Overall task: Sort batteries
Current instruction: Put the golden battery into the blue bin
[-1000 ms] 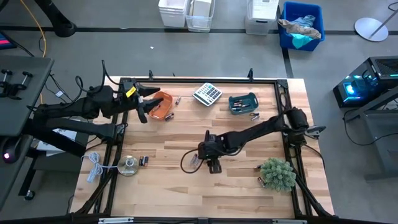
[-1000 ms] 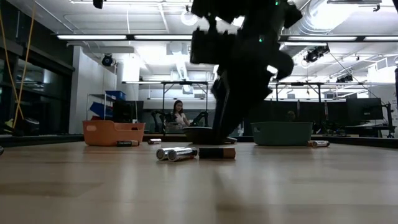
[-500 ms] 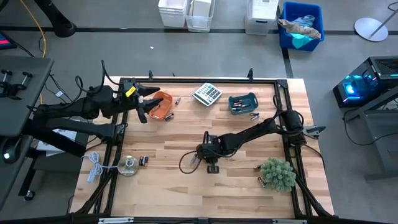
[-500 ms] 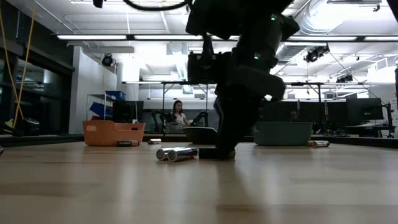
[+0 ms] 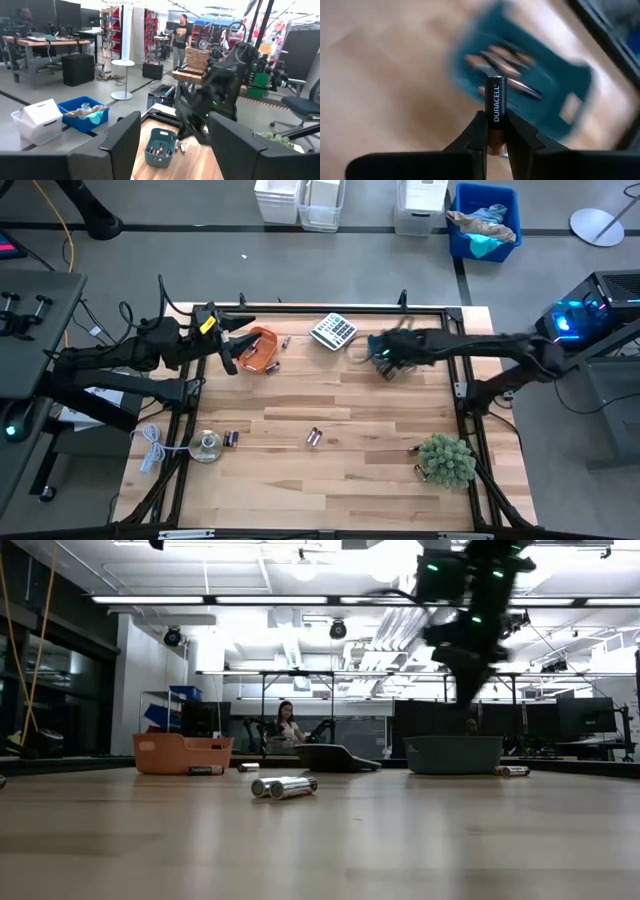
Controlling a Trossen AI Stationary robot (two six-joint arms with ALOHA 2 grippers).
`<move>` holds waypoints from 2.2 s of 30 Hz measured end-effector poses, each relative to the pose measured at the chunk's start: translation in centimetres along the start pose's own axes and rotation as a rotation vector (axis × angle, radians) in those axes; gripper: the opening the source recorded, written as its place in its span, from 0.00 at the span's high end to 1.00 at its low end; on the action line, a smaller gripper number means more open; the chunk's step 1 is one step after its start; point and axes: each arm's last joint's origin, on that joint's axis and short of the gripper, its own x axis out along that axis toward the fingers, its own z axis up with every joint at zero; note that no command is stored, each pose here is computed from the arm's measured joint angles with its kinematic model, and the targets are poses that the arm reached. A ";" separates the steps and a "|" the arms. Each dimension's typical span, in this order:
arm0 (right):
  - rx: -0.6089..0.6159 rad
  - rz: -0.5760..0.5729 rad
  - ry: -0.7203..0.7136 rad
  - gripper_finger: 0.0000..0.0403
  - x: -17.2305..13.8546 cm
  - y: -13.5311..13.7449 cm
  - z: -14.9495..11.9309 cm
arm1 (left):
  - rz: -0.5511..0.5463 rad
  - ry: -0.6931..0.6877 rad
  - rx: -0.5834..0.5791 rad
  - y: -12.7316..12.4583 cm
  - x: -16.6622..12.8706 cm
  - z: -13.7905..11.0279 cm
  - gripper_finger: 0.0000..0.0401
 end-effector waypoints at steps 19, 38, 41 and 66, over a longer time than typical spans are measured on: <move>0.585 0.103 -0.033 0.91 5.1 -6.6 0.6 | -0.004 -0.050 -0.020 -0.1 0.0 0.5 0.46; 0.598 0.151 -0.002 0.91 5.4 -6.3 0.6 | 0.000 -0.054 -0.022 0.0 0.0 0.5 0.46; 0.598 0.156 0.001 0.91 5.4 -6.3 0.6 | 0.000 -0.054 -0.021 0.0 0.0 0.5 0.46; 0.638 0.177 0.012 0.91 5.4 -6.2 0.7 | 0.000 -0.053 -0.021 0.0 0.0 0.5 0.46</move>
